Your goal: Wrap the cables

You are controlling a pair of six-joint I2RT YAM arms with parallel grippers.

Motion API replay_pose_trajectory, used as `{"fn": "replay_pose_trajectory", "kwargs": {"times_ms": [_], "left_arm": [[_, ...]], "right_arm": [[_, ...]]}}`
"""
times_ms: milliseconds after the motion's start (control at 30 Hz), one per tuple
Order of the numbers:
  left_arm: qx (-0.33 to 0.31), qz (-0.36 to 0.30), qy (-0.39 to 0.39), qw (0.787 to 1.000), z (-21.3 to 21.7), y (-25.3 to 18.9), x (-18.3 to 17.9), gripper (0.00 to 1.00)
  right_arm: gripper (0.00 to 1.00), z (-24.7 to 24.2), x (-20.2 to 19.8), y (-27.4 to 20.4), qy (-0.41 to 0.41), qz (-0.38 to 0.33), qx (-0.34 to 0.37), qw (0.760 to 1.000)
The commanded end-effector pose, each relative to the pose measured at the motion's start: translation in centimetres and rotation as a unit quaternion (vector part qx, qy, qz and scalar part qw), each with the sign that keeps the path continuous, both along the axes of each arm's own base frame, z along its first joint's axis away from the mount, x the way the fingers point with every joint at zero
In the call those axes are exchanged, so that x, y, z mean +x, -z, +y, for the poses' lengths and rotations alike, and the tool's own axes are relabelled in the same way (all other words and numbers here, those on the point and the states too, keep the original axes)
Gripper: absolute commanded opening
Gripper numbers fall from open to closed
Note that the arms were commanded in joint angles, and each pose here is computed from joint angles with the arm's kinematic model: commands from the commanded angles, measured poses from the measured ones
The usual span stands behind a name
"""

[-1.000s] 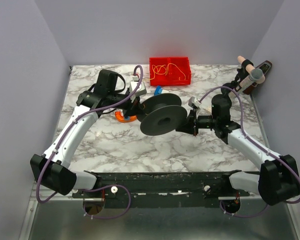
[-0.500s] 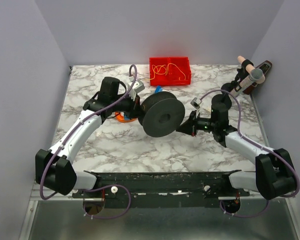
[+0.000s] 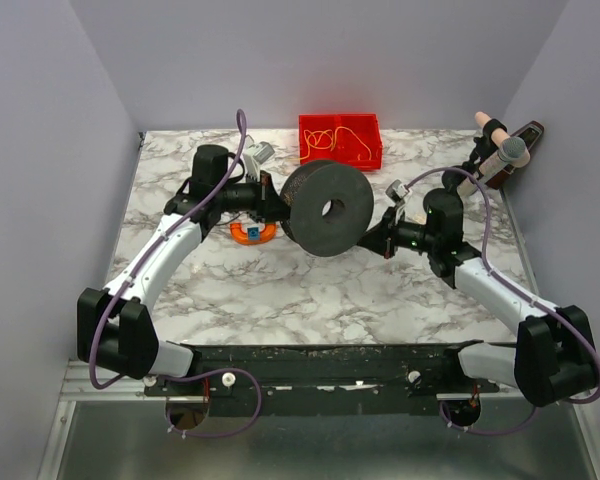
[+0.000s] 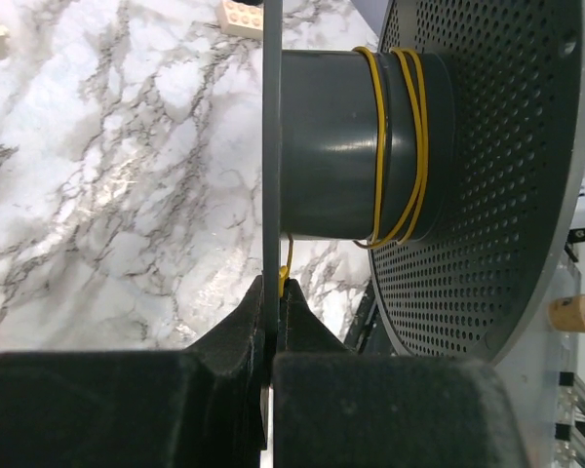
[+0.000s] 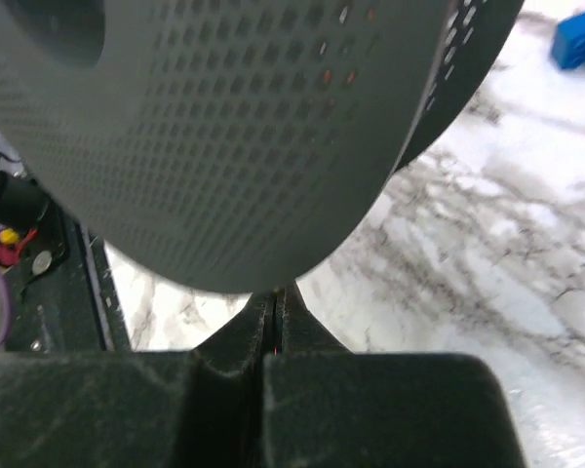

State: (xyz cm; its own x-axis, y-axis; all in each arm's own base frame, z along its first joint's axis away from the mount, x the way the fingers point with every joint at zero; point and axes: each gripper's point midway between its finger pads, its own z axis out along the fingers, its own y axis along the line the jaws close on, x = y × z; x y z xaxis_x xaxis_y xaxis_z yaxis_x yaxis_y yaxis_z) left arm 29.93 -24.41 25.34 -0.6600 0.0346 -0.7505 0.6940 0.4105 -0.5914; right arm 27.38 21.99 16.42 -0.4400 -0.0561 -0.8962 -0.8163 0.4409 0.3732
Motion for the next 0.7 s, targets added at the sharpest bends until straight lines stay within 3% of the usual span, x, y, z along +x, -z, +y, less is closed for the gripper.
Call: {"fn": "replay_pose_trajectory", "kwargs": {"times_ms": [0,167,300,467,567,667], "left_arm": [[-0.049,0.012,0.052,0.997,-0.8,-1.8,-2.0,0.0],[-0.09,0.007,0.089,0.992,-1.1,-2.7,-3.6,0.0],[-0.101,-0.021,0.105,0.989,-1.1,-3.5,-4.2,0.0],[-0.097,-0.065,0.123,0.986,-0.9,-3.9,-4.6,0.0],[-0.077,-0.091,0.13,0.984,-0.8,-3.6,-4.6,0.0],[-0.023,-0.166,0.154,0.974,-0.7,-3.1,-4.3,0.0]], "right_arm": [[0.01,-0.9,3.1,-2.0,0.045,-0.075,-0.029,0.996],[0.04,-2.1,5.3,-2.6,0.093,-0.131,-0.047,0.986],[0.05,-1.8,4.3,-4.1,0.056,-0.162,-0.006,0.985],[0.01,-1.0,2.7,-4.7,-0.032,-0.074,0.055,0.995],[0.01,-1.2,2.3,-4.8,-0.061,-0.056,0.064,0.995],[0.01,-1.2,1.5,-5.3,-0.092,-0.066,0.055,0.992]]}}
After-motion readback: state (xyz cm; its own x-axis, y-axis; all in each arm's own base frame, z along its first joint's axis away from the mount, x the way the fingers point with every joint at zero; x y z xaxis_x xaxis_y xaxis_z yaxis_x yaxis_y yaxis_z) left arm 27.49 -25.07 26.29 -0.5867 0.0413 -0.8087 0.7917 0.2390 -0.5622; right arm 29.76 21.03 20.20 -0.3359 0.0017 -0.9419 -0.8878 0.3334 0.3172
